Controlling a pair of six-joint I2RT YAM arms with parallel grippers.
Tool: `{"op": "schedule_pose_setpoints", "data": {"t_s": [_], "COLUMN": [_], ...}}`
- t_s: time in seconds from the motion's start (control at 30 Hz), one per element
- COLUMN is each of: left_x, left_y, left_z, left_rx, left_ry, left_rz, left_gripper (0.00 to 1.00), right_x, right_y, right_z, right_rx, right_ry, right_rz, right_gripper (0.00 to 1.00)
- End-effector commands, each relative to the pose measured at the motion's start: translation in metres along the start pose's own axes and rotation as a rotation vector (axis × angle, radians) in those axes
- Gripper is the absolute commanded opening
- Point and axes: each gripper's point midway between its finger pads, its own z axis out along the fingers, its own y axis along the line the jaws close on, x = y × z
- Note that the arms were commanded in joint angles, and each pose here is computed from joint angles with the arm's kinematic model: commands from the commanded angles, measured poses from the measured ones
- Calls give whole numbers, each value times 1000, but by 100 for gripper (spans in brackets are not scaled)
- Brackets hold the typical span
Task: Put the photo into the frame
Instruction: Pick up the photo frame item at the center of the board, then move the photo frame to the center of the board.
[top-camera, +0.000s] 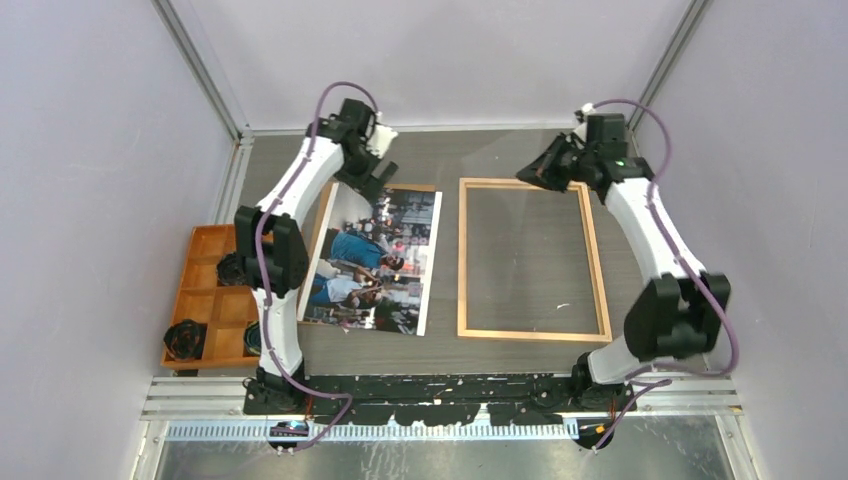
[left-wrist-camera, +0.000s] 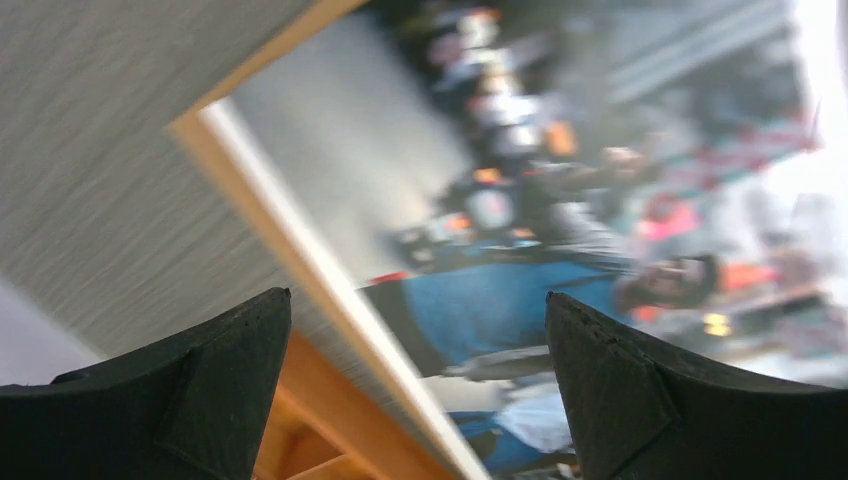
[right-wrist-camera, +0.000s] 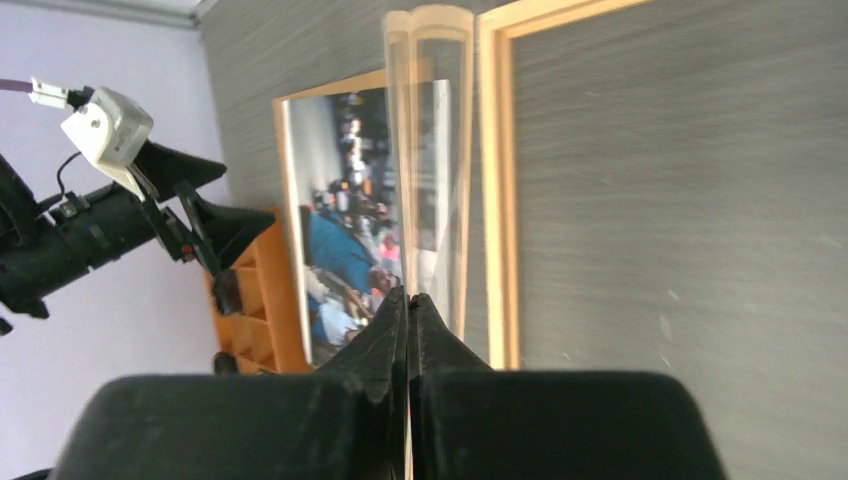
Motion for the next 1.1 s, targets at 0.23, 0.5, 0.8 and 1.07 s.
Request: {"op": "schedule_pose_setpoints", "data": {"t_s": [0.23,0.5,0.8,1.07], "left_x": [-57,-82,-69,-50], "left_y": [-194,-246,-281,-295], "left_z": [6,36,61,80], "left_rx": [418,518,549,486], "left_ry": [-74,-69,-35,-21], "left_rz": [9,-91,-18,58], "left_gripper": [99,95,87,66], "right_x": [19,23,26,27], "right_y": [-51,-59,-49,-42], "right_z": [-118,-163,-158,-152], "right_rx": [437,580,517,475], "right_ry": [-107,-141,-116,-93], "right_rz": [-71,-72,-75,-76], "right_gripper": [1,1,1,1]}}
